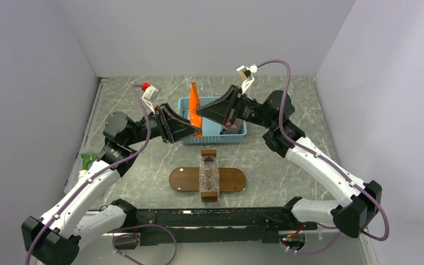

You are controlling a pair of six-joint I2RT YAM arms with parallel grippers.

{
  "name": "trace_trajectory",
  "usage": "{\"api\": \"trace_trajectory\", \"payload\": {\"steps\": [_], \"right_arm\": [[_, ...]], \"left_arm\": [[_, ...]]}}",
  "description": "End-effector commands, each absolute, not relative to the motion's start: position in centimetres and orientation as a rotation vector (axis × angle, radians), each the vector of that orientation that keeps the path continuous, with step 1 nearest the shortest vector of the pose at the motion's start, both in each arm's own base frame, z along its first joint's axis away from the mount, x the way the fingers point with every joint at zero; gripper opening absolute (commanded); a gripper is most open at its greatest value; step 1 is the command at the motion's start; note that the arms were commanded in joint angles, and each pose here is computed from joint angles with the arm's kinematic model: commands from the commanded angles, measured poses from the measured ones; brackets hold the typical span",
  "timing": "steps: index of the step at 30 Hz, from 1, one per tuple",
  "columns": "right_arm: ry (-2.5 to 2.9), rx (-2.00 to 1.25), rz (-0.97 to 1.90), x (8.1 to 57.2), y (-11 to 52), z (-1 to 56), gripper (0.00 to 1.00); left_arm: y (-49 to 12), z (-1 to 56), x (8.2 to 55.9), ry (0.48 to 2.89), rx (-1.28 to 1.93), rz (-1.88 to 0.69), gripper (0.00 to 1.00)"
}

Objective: Prepare toiletry sets of a toothbrush and toothpaste on the tray

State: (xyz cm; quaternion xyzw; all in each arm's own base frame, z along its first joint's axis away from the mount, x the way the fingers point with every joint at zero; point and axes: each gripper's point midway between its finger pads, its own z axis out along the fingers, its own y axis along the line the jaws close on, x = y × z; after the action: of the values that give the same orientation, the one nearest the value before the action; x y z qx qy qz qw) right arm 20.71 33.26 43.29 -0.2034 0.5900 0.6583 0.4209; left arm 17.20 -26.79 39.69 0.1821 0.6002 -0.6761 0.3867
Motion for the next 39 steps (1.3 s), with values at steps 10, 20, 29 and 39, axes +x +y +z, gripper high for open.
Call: {"api": "trace_trajectory", "payload": {"steps": [10, 20, 29, 39], "right_arm": [[1.449, -0.585, 1.438, 20.6, 31.4, 45.9, 0.67], [1.649, -0.555, 1.267, 23.1, 31.2, 43.5, 0.7], [1.968, -0.556, 1.19, 25.3, 32.6, 39.2, 0.71], [2.277, -0.584, 1.296, 24.4, 34.6, 33.1, 0.67]], "left_arm": [[-25.6, 37.7, 17.1, 1.637, 0.598, -1.447, 0.0], [-23.1, 32.3, 17.3, 1.821, 0.737, -1.136, 0.0], [-20.0, 27.8, 17.2, 1.962, 0.848, -0.816, 0.0], [-18.5, 25.8, 17.9, 2.028, 0.911, -0.542, 0.0]]}}
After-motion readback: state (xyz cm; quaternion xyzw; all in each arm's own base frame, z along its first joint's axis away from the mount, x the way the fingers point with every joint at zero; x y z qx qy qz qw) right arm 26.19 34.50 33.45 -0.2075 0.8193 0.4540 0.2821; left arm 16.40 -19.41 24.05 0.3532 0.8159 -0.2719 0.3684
